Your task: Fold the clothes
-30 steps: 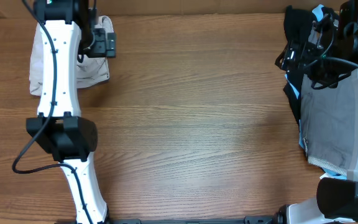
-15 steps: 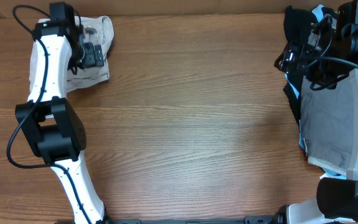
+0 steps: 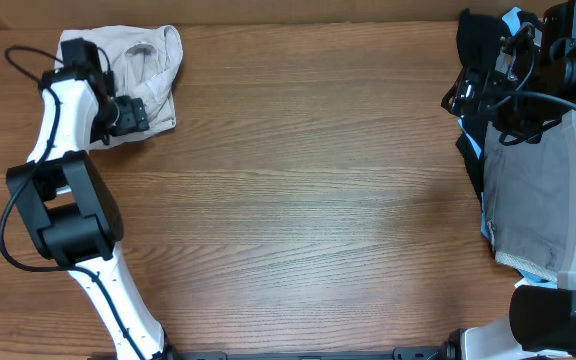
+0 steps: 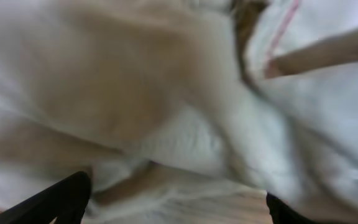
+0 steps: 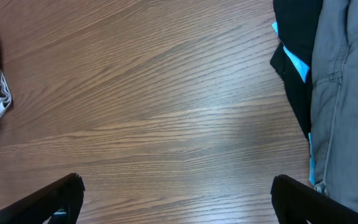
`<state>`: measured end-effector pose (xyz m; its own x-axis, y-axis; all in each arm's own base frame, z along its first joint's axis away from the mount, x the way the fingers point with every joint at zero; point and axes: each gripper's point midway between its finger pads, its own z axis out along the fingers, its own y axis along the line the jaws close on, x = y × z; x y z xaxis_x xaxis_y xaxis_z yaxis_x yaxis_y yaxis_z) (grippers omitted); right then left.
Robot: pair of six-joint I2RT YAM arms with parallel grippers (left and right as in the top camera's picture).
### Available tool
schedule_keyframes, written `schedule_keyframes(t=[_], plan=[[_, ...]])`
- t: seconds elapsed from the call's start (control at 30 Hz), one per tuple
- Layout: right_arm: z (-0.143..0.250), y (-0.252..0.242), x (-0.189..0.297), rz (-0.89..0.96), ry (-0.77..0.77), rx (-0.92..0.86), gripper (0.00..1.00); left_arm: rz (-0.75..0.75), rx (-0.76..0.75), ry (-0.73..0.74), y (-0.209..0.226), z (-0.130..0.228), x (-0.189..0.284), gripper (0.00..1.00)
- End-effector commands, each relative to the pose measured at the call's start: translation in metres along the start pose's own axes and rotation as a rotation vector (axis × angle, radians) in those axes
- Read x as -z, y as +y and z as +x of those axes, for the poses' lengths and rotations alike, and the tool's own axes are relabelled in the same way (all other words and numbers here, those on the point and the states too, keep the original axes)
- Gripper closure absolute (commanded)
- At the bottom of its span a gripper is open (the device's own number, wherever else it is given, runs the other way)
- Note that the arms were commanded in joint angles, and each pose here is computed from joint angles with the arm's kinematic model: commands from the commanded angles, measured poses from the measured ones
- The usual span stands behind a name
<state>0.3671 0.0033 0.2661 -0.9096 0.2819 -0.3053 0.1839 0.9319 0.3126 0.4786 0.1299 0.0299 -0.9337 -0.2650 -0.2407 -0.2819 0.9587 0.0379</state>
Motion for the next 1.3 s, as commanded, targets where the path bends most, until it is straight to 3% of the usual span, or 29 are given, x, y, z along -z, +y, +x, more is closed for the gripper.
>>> schedule_keyframes(t=[0.0,0.37,0.73,1.27], plan=[[-0.002,-0.001,0.001,0.008,-0.014,0.009,0.00,-0.013,-0.073,-0.016,-0.001,0.001,-0.011,0.06],[-0.003,-0.001,0.001,0.008,-0.015,0.009,0.00,-0.020,-0.092,-0.139,0.002,-0.028,-0.011,0.03],[-0.003,-0.001,0.001,0.008,-0.018,0.010,0.00,-0.189,-0.097,-0.080,0.034,-0.016,-0.009,0.01],[-0.004,-0.001,0.001,0.007,-0.020,0.011,0.00,-0.209,-0.017,-0.100,0.063,-0.020,-0.009,0.00]])
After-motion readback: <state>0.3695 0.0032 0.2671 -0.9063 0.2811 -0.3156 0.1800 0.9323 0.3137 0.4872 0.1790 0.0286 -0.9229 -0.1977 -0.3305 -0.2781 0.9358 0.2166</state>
